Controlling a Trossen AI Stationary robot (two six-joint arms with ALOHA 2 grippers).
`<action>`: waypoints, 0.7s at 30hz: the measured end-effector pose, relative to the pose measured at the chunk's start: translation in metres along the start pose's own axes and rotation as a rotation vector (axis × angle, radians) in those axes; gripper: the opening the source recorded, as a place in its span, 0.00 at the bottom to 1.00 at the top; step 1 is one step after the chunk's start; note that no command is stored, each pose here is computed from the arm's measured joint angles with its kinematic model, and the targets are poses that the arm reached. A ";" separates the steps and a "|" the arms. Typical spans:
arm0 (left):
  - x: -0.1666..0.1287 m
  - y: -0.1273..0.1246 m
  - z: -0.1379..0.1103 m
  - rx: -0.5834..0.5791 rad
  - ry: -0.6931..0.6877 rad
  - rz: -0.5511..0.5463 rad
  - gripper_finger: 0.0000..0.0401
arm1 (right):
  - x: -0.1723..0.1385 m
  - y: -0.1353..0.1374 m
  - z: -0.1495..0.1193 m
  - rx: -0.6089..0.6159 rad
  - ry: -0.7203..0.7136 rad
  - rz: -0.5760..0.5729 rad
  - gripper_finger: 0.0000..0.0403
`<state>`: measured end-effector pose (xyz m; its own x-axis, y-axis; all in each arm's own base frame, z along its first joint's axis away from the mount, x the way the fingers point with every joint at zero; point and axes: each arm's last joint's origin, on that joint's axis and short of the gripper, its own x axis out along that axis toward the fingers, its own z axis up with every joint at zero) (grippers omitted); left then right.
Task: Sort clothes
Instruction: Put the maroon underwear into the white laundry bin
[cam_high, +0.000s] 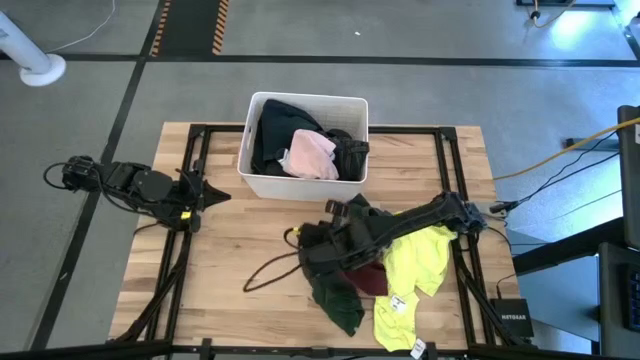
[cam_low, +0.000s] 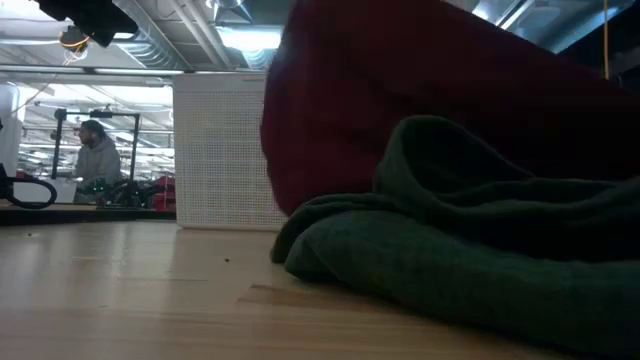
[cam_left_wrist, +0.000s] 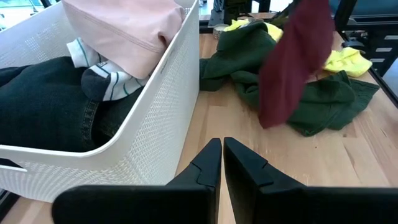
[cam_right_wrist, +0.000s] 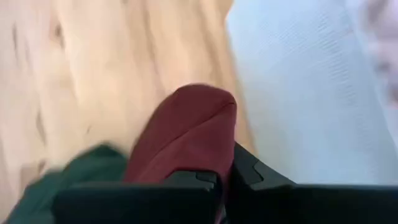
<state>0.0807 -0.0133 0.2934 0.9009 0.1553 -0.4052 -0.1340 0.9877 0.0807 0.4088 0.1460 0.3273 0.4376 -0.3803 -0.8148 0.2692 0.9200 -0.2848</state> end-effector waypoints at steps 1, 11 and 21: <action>0.000 0.000 0.000 0.001 0.002 0.001 0.03 | -0.003 -0.003 0.002 0.012 -0.027 -0.010 0.03; 0.000 0.000 0.000 0.000 0.000 0.000 0.03 | -0.045 -0.042 0.027 0.128 -0.329 -0.096 0.02; 0.000 0.000 0.000 0.000 0.000 0.000 0.03 | -0.087 -0.087 0.060 0.212 -0.658 -0.188 0.03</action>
<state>0.0807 -0.0133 0.2933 0.9007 0.1558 -0.4055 -0.1343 0.9876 0.0811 0.3991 0.0938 0.4531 0.7759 -0.5705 -0.2694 0.5226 0.8204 -0.2321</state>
